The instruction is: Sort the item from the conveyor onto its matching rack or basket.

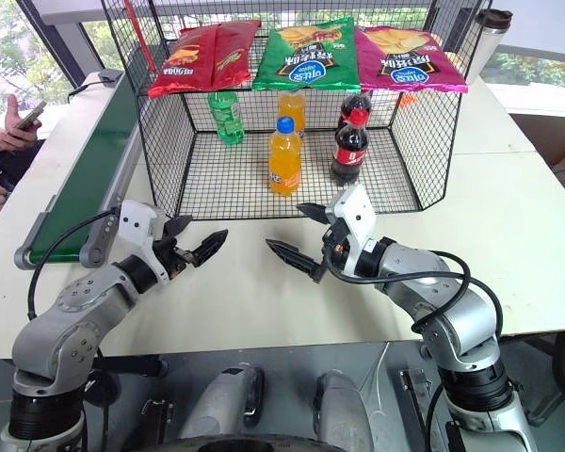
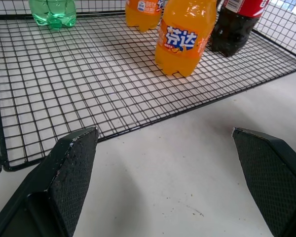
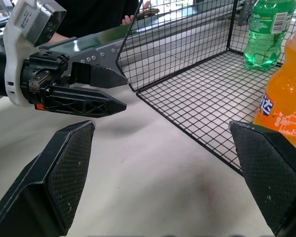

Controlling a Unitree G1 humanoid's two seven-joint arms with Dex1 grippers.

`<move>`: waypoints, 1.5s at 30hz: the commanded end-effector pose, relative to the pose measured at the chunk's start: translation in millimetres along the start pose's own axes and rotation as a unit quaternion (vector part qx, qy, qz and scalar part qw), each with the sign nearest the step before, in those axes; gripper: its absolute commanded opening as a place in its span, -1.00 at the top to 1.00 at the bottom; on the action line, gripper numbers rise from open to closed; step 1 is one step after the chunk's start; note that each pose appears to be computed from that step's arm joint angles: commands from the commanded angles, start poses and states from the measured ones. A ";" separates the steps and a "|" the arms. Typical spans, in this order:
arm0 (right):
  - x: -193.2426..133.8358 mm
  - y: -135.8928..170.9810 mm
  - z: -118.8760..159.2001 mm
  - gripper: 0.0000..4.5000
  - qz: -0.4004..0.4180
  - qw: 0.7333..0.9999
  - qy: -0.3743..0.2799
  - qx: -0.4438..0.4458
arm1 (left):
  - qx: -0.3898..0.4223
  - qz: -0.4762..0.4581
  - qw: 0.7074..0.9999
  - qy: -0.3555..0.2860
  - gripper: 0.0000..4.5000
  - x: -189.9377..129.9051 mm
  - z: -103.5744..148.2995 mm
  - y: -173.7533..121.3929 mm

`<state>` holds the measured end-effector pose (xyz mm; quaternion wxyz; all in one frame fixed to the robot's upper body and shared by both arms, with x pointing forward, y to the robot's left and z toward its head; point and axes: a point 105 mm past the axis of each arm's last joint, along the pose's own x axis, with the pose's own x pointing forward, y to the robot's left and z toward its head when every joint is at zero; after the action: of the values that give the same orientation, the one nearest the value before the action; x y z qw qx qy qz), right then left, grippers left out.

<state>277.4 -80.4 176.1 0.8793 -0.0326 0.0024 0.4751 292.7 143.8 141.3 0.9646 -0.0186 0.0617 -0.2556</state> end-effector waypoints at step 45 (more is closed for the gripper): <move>-5.9 4.5 2.5 -1.00 0.008 1.000 -0.006 -0.015 | 0.022 0.000 1.000 -0.020 -0.99 -2.0 17.2 -5.6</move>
<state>274.1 -84.3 168.3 0.8788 -0.0349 0.0116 0.4757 292.0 140.5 146.0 0.9653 -0.0089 0.0602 -0.2540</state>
